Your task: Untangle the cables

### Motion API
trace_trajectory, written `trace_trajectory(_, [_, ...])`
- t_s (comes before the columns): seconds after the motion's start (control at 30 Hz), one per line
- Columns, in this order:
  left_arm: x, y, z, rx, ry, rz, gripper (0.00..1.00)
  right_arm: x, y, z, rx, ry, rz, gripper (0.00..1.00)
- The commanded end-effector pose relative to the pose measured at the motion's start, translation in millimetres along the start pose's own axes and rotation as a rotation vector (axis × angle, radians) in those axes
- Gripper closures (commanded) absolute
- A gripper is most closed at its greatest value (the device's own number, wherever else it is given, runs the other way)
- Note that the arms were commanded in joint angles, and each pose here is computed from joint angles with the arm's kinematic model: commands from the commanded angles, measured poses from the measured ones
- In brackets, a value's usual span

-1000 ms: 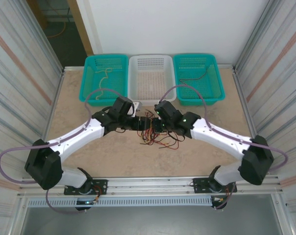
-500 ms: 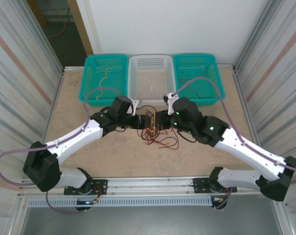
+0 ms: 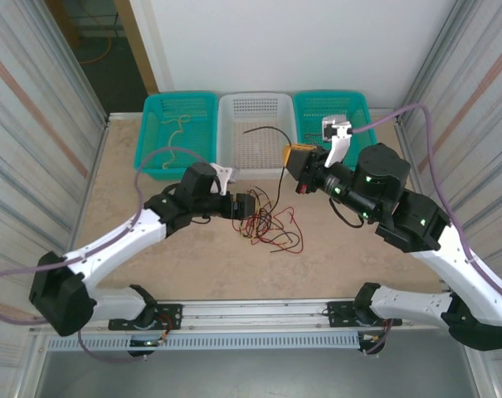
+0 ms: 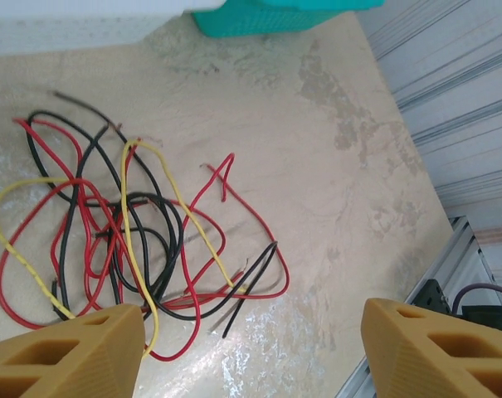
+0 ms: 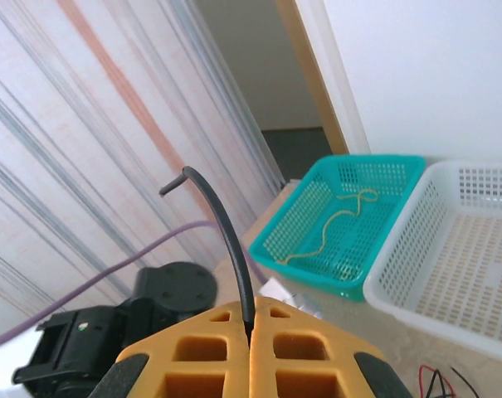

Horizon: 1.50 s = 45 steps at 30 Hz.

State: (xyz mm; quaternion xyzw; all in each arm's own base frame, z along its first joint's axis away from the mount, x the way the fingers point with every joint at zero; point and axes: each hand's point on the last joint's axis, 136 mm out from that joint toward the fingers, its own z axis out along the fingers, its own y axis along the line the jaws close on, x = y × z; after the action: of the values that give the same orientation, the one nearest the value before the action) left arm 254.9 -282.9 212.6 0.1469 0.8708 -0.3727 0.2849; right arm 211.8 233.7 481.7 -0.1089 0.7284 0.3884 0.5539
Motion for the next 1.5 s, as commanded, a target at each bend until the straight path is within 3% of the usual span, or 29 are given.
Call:
trace_trajectory(0.0, [-26.2, -12.3, -41.1, 0.009, -0.121, 0.078, 0.27, -25.3, 1.6, -5.9, -0.004, -0.067, -0.021, 1.00])
trace_trajectory(0.13, [-53.9, -18.4, -91.2, 0.035, -0.276, 0.110, 0.17, -33.0, 1.1, -6.9, -0.017, -0.085, -0.004, 1.00])
trace_trajectory(0.3, [-72.2, -70.1, -137.9, 0.210, -0.433, 0.269, 0.09, -35.9, -3.5, -3.4, -0.019, -0.086, 0.024, 1.00])
trace_trajectory(0.47, [-65.6, -116.2, -131.1, 0.308, -0.380, 0.450, 0.07, -37.7, -8.0, 1.5, -0.029, -0.079, 0.065, 1.00])
trace_trajectory(0.63, [-46.7, -147.7, -96.4, 0.254, -0.270, 0.693, 0.08, -39.0, -13.9, 4.8, -0.043, -0.066, 0.120, 1.00])
trace_trajectory(0.7, [-44.6, -150.3, -83.9, 0.240, -0.238, 0.726, 0.10, -41.0, -13.6, 3.5, -0.056, -0.068, 0.135, 1.00])
trace_trajectory(0.9, [-45.0, -142.0, -58.4, 0.202, -0.191, 0.725, 0.22, -45.7, -14.8, -2.5, -0.073, -0.083, 0.169, 0.99])
trace_trajectory(1.17, [-45.9, -144.5, -48.6, 0.220, -0.192, 0.725, 0.71, -44.7, -22.3, -0.9, -0.067, -0.083, 0.199, 0.99])
trace_trajectory(1.47, [-49.2, -141.5, -58.0, 0.202, -0.242, 0.704, 0.98, -40.7, -34.9, 3.9, -0.044, -0.078, 0.223, 0.99])
